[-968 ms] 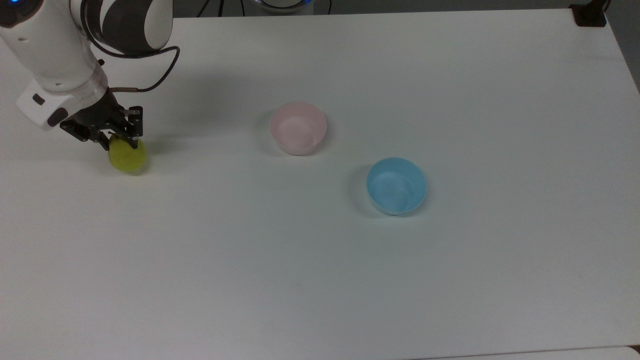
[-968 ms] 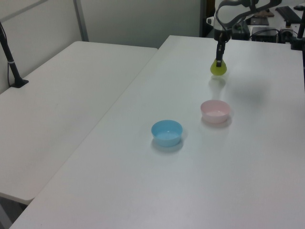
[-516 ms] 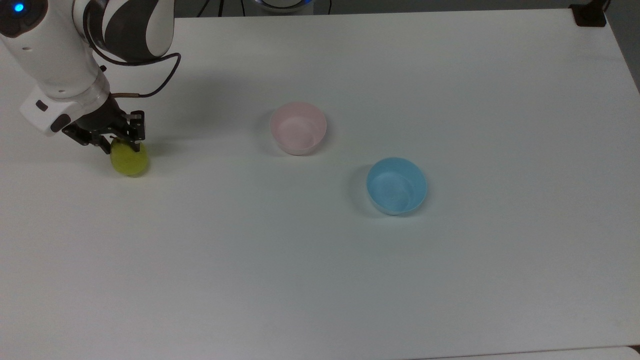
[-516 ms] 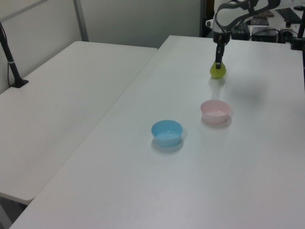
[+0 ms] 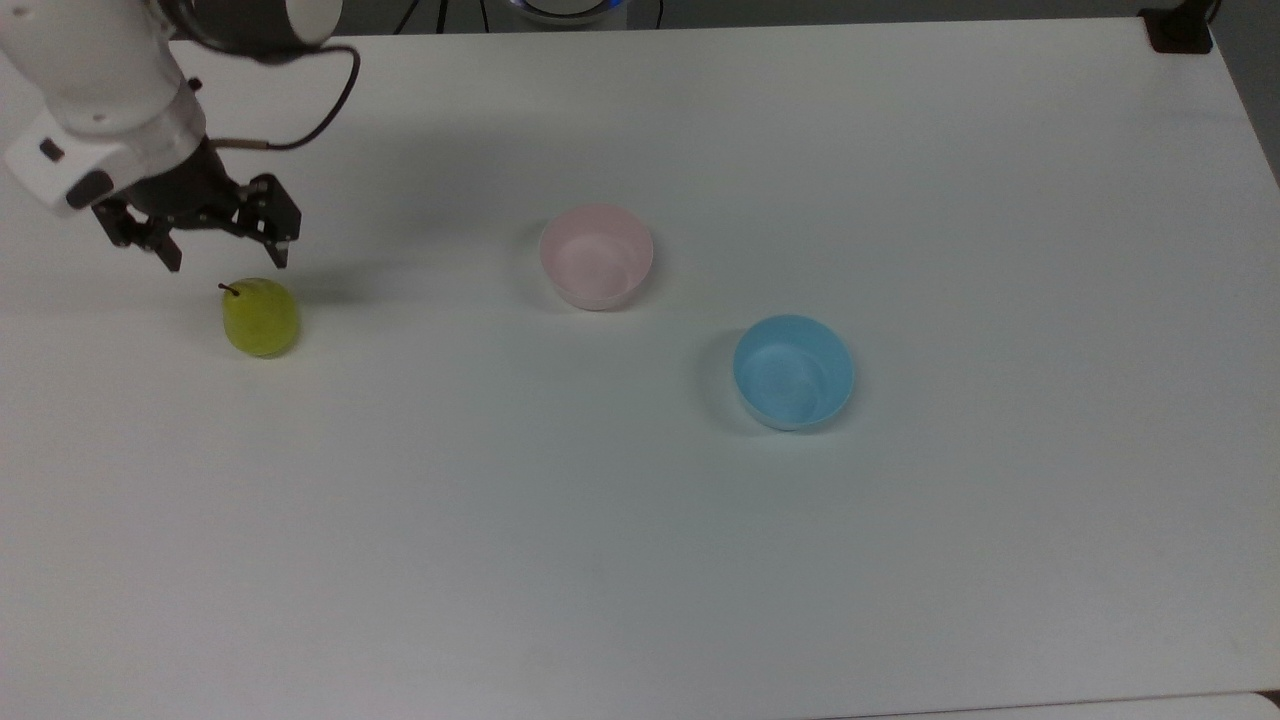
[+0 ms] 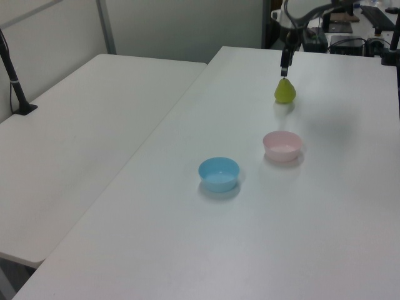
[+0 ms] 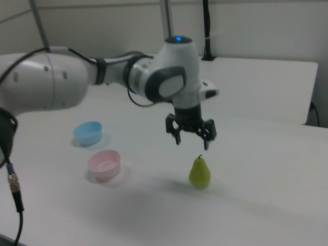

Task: Pick up a pear from the bowl

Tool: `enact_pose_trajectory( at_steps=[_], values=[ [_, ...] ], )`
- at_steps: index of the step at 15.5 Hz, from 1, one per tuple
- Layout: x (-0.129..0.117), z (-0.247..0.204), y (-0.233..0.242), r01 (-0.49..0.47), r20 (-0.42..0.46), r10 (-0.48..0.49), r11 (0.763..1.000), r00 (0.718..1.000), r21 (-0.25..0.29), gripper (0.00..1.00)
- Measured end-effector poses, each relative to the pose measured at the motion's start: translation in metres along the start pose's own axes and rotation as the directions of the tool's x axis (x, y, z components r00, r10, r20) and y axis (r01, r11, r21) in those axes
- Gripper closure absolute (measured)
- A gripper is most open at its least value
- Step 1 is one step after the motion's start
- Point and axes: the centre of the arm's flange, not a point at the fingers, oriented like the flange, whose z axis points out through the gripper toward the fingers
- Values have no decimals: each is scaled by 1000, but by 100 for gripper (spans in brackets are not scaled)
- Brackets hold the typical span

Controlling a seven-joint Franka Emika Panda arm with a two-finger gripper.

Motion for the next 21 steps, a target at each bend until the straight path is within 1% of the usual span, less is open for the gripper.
enact_pose_trajectory(
  at_steps=[3,5,6,8,11,14,17,21],
  values=[
    [-1,-59,-33,-38,-36,38,999,999,0,0],
    [-1,-93,-69,-95,-44,95,995,994,12,0],
    [-1,-114,-99,-135,-41,136,991,990,22,0],
    [-6,-137,-134,-164,-20,165,986,986,34,0],
    [-22,-170,-180,-145,18,144,988,989,46,0],
    [-35,-197,-203,-105,1,105,993,994,51,0],
    [-35,-195,-232,-31,5,31,998,1000,55,0],
    [-33,-185,-241,2,18,-3,998,1000,57,0]
  ],
)
